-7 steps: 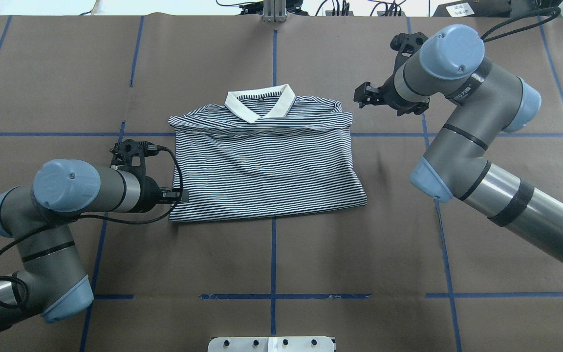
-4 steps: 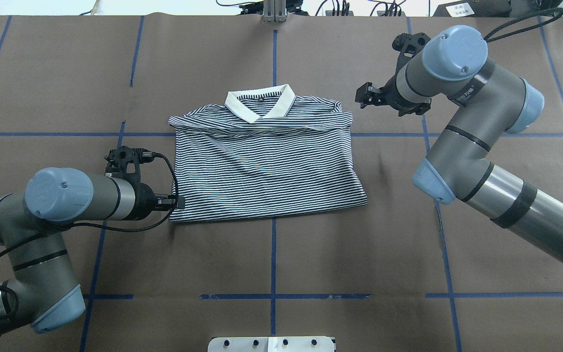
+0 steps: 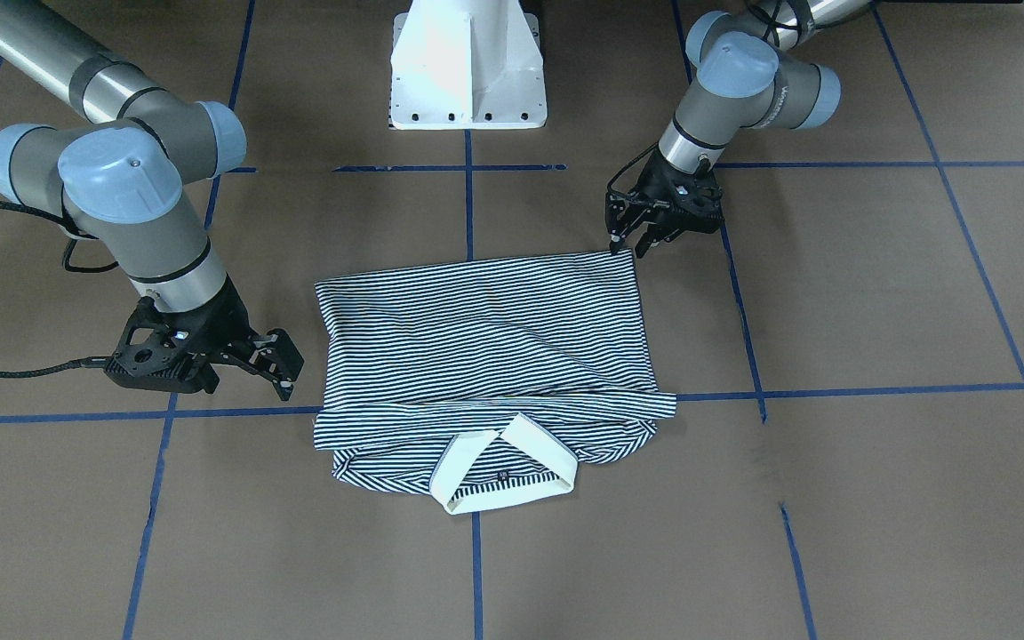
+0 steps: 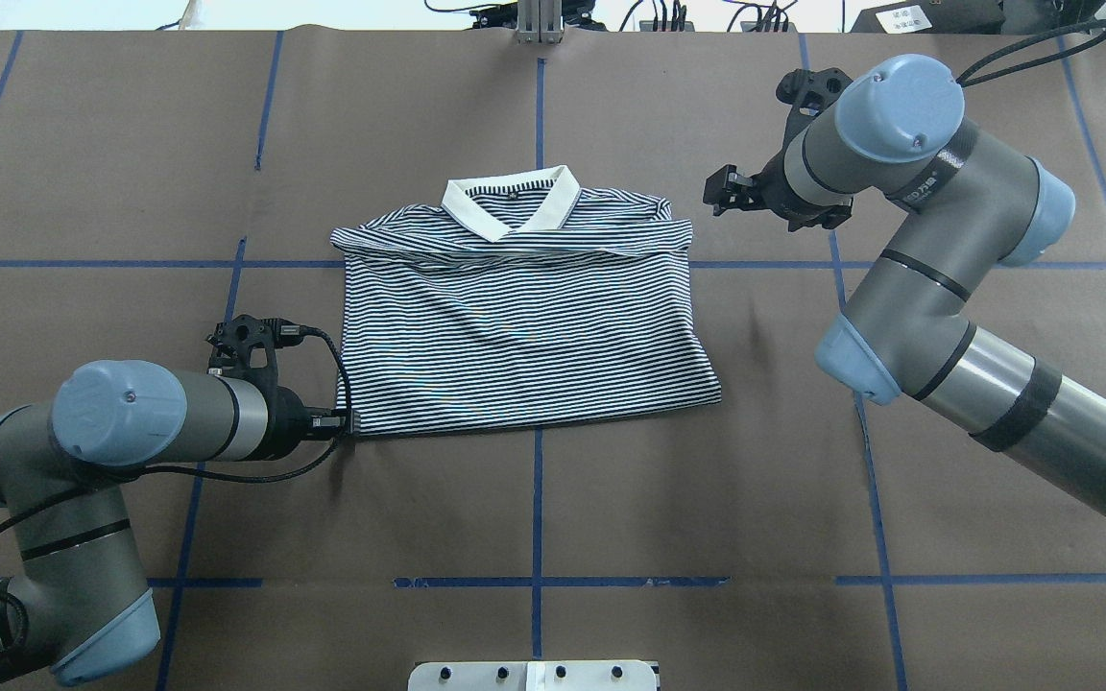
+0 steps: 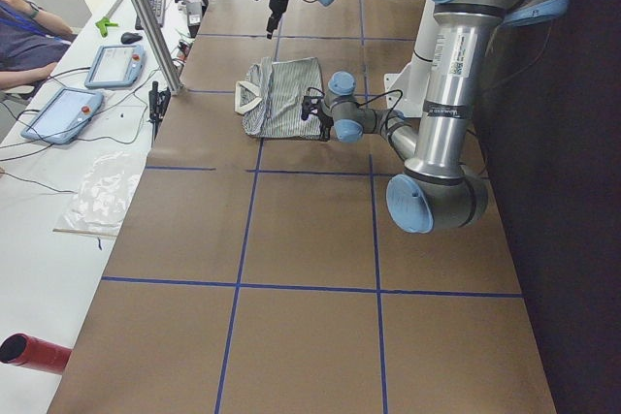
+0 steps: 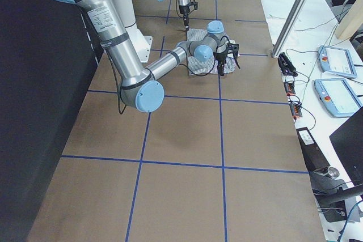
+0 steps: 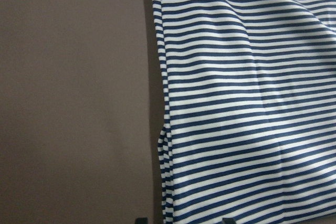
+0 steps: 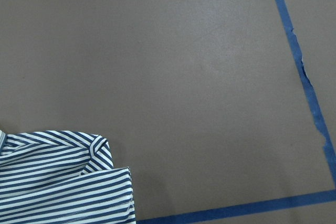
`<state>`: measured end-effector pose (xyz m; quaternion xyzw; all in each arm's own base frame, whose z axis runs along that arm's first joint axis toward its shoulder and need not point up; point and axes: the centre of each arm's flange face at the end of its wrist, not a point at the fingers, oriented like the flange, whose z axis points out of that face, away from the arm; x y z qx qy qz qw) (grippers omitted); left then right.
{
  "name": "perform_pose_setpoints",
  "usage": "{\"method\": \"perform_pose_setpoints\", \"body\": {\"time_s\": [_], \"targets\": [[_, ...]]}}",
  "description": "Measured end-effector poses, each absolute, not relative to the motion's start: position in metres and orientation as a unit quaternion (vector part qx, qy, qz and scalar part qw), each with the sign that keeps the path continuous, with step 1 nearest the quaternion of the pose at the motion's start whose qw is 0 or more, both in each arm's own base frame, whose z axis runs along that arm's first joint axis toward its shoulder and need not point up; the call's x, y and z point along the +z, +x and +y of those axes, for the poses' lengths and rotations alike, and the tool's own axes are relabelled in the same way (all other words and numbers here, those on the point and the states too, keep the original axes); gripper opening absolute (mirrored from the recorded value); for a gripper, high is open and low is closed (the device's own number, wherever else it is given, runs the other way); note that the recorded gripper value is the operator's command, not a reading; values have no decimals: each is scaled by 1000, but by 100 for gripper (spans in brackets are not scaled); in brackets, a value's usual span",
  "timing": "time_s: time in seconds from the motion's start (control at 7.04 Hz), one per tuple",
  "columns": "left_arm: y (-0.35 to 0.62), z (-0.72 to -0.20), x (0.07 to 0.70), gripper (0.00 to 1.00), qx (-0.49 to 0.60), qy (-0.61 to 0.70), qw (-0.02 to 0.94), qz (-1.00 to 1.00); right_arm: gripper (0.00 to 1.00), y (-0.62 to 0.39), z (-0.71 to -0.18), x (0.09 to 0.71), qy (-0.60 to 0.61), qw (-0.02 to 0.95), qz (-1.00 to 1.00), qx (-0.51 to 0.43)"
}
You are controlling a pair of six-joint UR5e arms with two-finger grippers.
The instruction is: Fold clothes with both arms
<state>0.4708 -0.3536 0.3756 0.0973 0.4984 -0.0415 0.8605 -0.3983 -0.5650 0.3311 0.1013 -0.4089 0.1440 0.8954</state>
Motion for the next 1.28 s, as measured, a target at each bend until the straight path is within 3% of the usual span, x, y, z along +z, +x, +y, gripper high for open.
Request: {"method": "perform_pose_setpoints", "body": {"time_s": [0.85, 1.14, 1.28], "targets": [[476, -351, 379, 43, -46, 98, 862, 495, 100, -398, -565, 335, 100, 896, -407, 144], [478, -351, 378, 0, -48, 99, 862, 494, 100, -398, -565, 336, 99, 897, -406, 144], [478, -351, 378, 0, -50, 97, 862, 494, 100, -398, -565, 336, 99, 897, -406, 144]]}}
